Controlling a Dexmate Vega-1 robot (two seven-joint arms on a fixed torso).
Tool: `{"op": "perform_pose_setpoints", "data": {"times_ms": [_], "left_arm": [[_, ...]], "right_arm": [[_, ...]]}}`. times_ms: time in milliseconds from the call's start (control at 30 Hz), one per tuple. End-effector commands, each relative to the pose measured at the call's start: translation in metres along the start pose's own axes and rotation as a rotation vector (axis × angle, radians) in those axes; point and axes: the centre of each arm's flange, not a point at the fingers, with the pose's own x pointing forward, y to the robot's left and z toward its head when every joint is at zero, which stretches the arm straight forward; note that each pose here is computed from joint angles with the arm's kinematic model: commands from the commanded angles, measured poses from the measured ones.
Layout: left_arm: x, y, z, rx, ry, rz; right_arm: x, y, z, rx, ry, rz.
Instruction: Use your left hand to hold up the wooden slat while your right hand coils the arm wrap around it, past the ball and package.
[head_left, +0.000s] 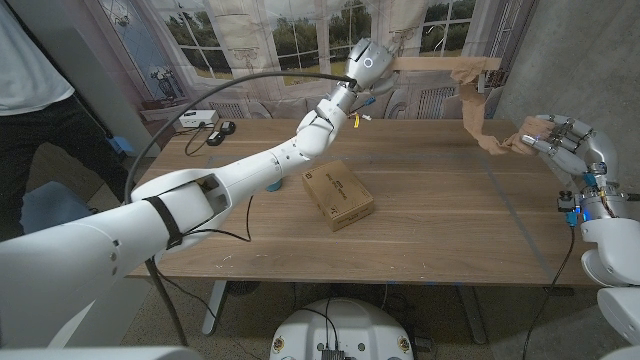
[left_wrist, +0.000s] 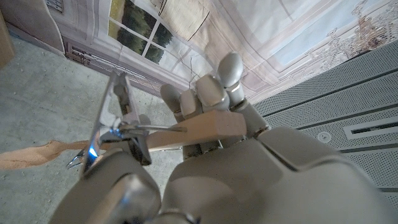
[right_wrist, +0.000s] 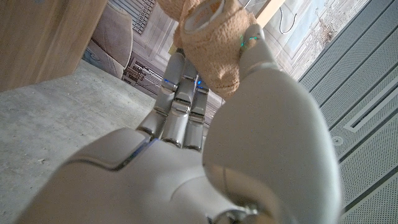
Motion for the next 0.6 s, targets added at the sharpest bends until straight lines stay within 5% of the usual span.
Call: {"op": "perform_pose_setpoints", "data": {"times_ms": [33, 300, 600], "left_arm": [[0.002, -0.001, 0.011, -0.098, -0.028, 0.045], [0.006, -0.005, 0.022, -0.128, -0.084, 0.013], [0.007, -0.014, 0.026, -0.178, -0.148, -0.060]], "right_arm": [[0.012, -0.003, 0.009, 0.088, -0.090, 0.209], [0.042, 0.007, 0.025, 0.201, -0.285, 0.441], [0.073, 0.018, 0.041, 0.265, -0.408, 0.486]]}}
